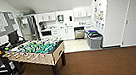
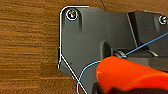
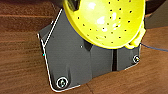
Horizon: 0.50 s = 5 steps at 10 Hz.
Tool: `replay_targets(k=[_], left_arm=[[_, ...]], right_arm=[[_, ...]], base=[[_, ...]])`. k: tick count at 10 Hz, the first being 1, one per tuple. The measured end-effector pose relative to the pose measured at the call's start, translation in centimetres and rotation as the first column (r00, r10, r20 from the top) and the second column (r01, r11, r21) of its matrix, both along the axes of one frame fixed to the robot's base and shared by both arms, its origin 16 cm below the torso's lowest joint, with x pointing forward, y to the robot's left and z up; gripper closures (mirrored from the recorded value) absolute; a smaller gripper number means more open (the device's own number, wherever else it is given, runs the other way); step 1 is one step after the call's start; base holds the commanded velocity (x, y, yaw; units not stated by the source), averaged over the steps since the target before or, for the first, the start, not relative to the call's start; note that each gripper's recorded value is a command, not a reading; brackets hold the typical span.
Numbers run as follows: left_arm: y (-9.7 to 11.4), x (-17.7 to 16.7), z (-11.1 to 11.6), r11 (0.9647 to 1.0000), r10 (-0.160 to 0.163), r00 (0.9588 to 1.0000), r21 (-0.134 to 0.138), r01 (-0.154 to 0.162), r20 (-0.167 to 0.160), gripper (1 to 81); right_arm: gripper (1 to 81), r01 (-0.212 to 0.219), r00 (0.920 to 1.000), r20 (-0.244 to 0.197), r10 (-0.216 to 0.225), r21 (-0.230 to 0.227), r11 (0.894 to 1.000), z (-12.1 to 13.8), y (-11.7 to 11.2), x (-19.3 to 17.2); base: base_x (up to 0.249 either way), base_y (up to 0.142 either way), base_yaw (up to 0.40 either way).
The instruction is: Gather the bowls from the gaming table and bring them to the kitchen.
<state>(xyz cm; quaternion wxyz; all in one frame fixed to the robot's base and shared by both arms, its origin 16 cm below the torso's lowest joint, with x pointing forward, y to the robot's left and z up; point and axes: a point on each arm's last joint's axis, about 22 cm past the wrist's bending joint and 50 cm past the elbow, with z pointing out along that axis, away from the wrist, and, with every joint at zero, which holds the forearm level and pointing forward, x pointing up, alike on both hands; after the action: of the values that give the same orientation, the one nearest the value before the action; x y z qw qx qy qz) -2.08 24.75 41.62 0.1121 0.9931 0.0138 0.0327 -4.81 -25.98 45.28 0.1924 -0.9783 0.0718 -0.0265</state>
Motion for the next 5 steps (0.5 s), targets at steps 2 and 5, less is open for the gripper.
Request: replay_targets(k=[2,5], left_arm=[[0.32,0.75,-0.01,1.0,0.001,0.9999,0.006,-0.001,0.011,81.1],[0.8,0.74,-0.02,0.9999,0.001,0.9999,0.012,-0.001,0.01,81.1]], right_arm=[[81.1,0.001,1.0,0.005,-0.001,0.007,1.0,0.01,0.57,0.26],[81.1,0.001,1.0,-0.001,-0.001,0.012,1.0,0.02,0.87,-0.16]], base=[[0.202,0.0,0.0],[0.202,0.0,0.0]])
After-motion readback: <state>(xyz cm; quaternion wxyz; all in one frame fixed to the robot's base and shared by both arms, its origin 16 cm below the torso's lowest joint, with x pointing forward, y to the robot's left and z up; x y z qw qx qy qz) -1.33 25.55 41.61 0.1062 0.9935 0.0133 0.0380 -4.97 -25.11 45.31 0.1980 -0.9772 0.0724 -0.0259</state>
